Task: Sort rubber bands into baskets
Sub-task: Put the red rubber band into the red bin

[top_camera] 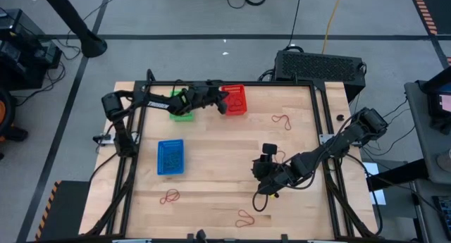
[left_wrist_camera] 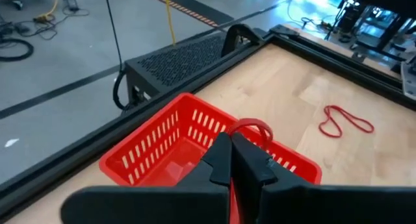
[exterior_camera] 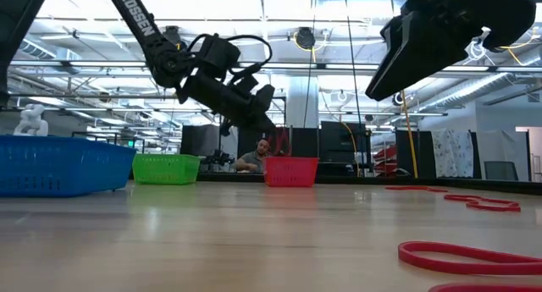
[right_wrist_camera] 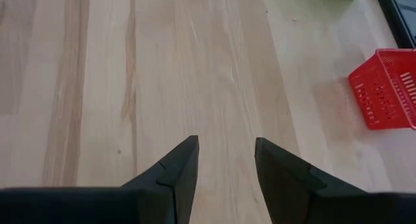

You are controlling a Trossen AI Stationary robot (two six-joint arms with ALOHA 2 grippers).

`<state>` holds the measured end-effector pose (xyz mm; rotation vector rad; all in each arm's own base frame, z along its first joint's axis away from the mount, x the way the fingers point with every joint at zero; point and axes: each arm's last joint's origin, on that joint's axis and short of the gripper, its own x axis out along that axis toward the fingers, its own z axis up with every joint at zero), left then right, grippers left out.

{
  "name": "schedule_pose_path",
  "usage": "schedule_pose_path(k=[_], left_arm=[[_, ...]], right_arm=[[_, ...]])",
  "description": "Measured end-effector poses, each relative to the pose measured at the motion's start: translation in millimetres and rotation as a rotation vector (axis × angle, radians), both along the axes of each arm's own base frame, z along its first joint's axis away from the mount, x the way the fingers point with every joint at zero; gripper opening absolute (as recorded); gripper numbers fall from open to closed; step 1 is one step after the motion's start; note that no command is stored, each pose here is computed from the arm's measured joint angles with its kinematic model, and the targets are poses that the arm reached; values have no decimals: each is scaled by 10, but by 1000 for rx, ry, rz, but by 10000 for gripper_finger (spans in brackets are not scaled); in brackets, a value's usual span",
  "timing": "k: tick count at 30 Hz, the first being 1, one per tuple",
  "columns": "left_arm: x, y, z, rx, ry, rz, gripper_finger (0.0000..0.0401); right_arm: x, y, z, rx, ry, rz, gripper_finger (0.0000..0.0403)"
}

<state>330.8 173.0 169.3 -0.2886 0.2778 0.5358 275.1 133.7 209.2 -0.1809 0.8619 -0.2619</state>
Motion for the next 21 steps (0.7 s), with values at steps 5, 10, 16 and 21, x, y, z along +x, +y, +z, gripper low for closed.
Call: schedule_pose_path(k=[5,10,16,21], left_arm=[[7,-2,10,0,-16,2,21],[7,-1,11,-1,-18,3,43],[8,-3,10,-5,-19,1,77],[4,-7,-5,-38,-18,-8,106]], right_arm=[[4,1,2,2,-4,0,144],[6,2,3,3,-7,0,144],[6,2,3,3,-6,0,144],[5,2,3,3,-6,0,144]])
